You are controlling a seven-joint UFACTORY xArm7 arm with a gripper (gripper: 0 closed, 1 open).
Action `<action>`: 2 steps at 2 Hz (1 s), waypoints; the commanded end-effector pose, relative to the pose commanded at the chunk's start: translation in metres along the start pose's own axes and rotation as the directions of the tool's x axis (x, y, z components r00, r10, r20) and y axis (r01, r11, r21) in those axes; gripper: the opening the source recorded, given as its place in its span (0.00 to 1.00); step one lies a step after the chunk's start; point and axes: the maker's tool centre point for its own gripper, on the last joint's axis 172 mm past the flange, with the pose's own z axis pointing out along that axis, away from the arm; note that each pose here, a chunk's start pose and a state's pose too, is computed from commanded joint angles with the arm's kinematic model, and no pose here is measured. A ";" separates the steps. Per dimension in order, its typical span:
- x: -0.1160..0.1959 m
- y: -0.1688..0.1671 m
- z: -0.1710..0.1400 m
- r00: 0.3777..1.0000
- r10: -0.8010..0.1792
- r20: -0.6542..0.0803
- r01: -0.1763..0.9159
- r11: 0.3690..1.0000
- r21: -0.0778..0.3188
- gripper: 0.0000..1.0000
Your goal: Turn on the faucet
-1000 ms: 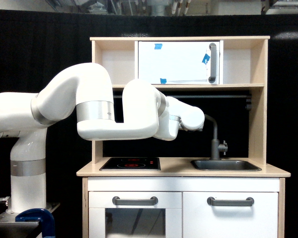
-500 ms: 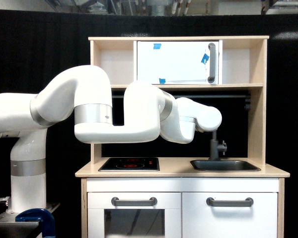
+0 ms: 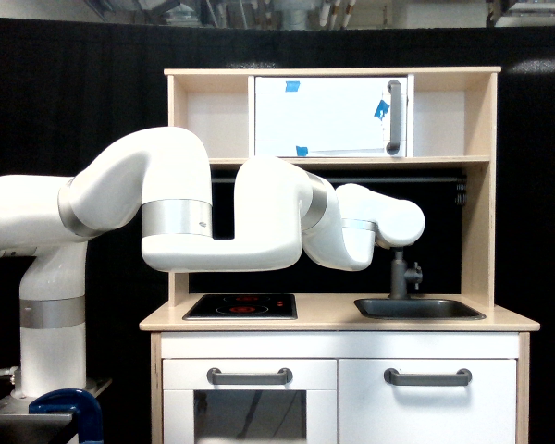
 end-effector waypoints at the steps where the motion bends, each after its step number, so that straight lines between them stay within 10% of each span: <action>1: 0.003 -0.011 -0.024 1.000 0.000 0.000 0.000 1.000 0.000 1.00; 2: -0.015 -0.056 -0.144 1.000 0.000 0.000 0.000 1.000 0.000 1.00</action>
